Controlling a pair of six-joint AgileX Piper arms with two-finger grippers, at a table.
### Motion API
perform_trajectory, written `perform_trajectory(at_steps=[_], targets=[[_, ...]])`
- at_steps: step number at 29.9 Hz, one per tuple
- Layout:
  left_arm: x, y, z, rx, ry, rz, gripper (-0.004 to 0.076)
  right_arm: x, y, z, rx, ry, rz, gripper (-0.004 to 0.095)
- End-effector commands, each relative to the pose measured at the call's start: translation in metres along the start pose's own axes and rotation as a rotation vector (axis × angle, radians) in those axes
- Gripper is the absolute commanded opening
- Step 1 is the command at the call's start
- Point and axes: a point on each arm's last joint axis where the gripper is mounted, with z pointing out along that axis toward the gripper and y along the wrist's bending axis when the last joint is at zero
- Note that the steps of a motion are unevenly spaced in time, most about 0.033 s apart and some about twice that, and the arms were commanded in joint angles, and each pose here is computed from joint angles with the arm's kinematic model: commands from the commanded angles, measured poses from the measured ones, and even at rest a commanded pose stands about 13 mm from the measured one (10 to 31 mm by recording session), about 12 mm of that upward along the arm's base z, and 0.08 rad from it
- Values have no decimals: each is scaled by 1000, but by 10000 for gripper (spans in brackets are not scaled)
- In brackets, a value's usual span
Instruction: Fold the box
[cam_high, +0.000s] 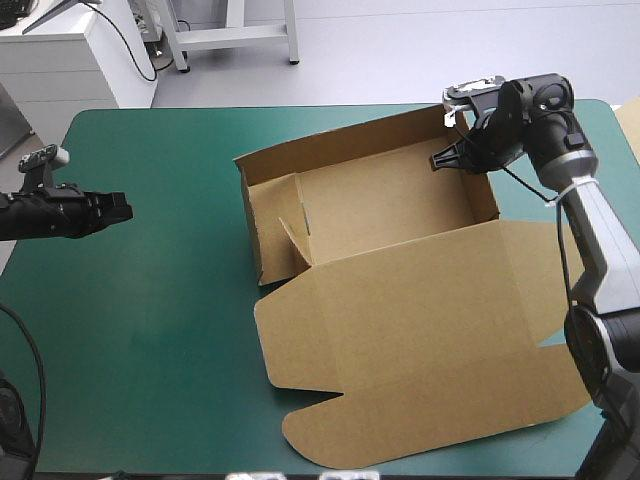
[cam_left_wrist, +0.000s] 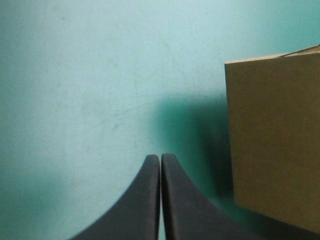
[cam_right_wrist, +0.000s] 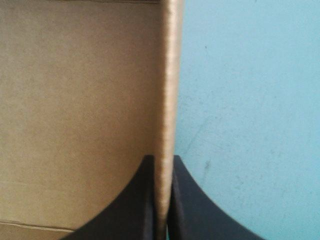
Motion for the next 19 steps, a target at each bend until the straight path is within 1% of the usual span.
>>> perform_trajectory(at_steps=[1,6,10,13,17,18,19], targets=[[-13,-25,-16,135,-129,-26,-8,-1,-1,-37,-3,-90,4,-17],[-17,-39,-20,294,-179,-21,-8,-2,4,-37,-59,-98,33,-17],[-20,-43,-22,344,-207,-31,-8,-7,4,-45,-57,-140,54,-17],[-18,-45,-22,366,-191,-28,-8,-14,3,-62,-56,-201,59,-17],[-19,-50,-24,423,-204,-17,-8,-19,1,-76,-36,-255,61,-17],[-20,-51,-25,437,-214,-21,-8,-20,2,-79,-43,-267,62,-17],[-20,-51,-25,440,-216,-22,-8,-21,4,-81,-69,-281,60,-17]])
